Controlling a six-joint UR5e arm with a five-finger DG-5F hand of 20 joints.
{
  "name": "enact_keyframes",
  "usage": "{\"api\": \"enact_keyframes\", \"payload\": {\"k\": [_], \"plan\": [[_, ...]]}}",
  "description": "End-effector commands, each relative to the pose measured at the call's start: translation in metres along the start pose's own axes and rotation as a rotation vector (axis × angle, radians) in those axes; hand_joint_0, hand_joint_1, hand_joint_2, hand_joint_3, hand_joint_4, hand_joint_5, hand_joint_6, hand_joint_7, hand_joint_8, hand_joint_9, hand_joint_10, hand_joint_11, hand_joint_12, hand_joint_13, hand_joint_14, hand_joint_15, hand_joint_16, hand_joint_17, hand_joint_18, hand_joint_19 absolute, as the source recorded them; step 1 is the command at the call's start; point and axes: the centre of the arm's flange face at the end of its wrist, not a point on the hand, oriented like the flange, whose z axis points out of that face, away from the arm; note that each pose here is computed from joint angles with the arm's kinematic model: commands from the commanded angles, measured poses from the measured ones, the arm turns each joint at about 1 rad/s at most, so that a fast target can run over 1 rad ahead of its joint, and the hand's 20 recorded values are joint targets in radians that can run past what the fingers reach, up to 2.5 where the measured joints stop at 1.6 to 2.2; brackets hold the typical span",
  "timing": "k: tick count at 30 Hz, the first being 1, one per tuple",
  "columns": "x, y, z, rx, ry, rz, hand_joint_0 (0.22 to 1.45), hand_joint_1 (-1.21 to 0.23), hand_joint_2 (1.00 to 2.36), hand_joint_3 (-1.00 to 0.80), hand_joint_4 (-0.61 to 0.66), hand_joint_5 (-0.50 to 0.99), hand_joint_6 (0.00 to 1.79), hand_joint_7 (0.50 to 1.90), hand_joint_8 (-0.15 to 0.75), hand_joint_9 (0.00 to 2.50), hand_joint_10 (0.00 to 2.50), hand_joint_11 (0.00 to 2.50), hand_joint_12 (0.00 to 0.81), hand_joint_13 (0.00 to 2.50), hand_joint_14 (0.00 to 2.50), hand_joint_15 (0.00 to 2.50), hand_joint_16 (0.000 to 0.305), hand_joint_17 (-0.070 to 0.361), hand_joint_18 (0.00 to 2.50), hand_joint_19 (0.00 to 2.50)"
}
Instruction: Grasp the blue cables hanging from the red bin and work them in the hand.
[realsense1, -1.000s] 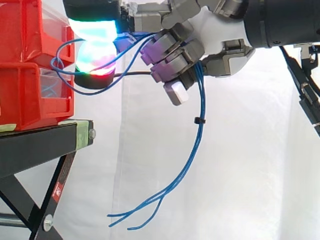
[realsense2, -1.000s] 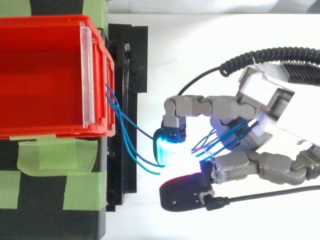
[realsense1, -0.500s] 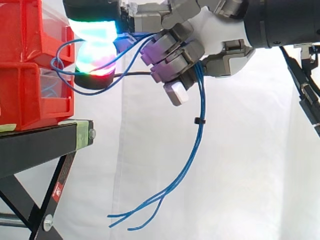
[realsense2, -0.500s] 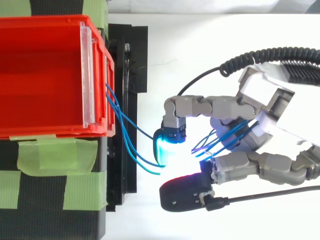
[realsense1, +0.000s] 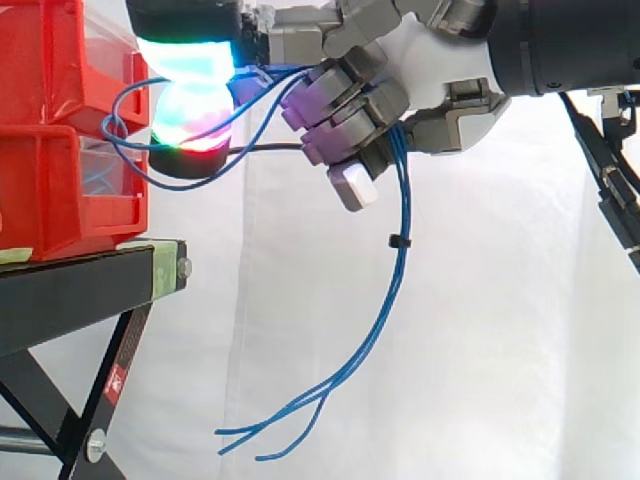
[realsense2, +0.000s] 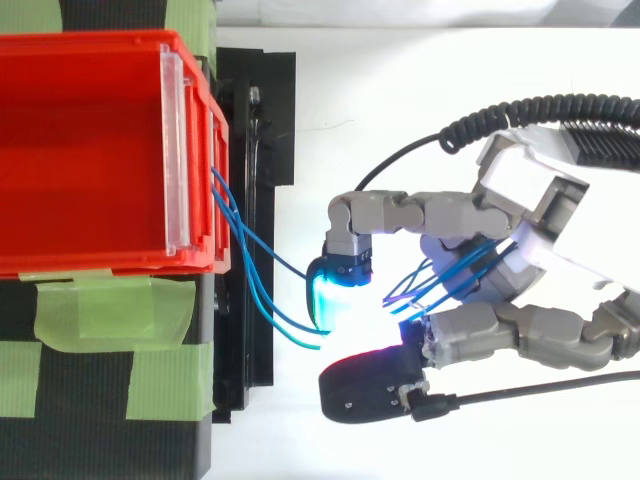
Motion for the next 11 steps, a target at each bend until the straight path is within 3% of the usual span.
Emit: {"api": "enact_keyframes", "payload": {"k": [1,11], "plan": [[-0.0001,0.0001,0.0000,0.000,0.000,0.000,0.91,-0.67,1.02,-0.50,0.20,0.53,0.19,1.57,0.615,1.54,2.50,2.50,0.681,1.96,2.50,1.86,0.213,0.160,2.34,0.64],[0.0005,-0.0006,0.0002,0.001,0.000,-0.002,0.90,-0.67,1.02,-0.49,0.20,0.53,0.19,1.57,0.615,1.54,2.50,2.50,0.681,1.96,2.50,1.86,0.213,0.160,2.34,0.64]]}}
